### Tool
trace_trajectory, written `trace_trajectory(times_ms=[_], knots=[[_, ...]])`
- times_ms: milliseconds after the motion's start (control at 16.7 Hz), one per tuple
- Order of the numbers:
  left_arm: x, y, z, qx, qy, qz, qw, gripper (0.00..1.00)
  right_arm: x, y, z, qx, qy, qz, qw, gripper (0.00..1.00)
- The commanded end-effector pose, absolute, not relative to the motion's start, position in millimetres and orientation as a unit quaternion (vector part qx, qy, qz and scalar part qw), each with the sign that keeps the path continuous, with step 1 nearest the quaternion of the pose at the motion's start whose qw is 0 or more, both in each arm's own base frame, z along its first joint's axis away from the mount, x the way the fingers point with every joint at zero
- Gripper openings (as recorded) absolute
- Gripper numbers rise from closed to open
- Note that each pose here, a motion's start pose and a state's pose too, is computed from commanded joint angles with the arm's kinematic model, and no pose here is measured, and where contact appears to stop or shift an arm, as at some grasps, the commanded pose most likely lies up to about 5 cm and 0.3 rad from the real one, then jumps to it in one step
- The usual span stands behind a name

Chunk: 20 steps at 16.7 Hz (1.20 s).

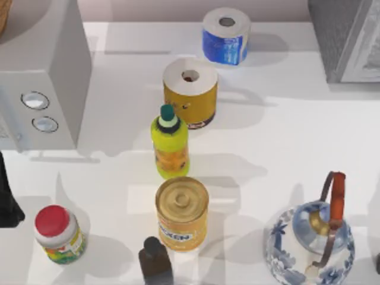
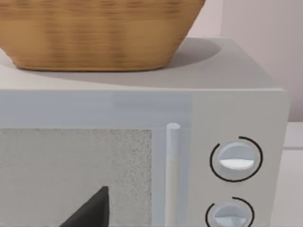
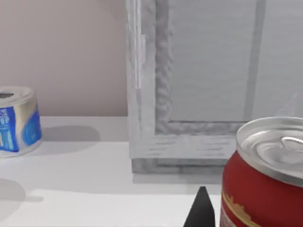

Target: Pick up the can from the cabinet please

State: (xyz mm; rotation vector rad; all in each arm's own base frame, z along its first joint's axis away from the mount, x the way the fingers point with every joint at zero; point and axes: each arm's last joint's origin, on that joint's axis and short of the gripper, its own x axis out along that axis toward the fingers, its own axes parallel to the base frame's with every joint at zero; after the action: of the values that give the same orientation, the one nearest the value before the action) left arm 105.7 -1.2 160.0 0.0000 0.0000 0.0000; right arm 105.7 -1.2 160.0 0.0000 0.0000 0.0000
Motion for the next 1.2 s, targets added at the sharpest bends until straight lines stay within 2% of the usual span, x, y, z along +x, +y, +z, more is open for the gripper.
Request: trace_trajectory(times_ms=[360, 660, 960, 1200], knots=[[105.7, -1.2, 160.0, 0.000, 0.000, 0.000, 1.000, 1.00, 107.4, -1.0, 162.8, 0.001, 0.000, 0.006, 1.000, 0.00], [105.7, -1.2, 160.0, 0.000, 0.000, 0.000, 1.000, 1.00, 123.9, -0.9, 186.7, -0.001, -0.022, 0.050, 0.998, 0.00], [105.7, -1.2, 160.0, 0.000, 0.000, 0.000, 1.000, 1.00, 170.9, -1.4, 203.0, -0.005, -0.026, 0.136, 0.990, 0.00], [105.7, -1.2, 160.0, 0.000, 0.000, 0.000, 1.000, 1.00, 223.2, -5.7, 189.2, -0.007, -0.022, 0.212, 0.977, 0.00]])
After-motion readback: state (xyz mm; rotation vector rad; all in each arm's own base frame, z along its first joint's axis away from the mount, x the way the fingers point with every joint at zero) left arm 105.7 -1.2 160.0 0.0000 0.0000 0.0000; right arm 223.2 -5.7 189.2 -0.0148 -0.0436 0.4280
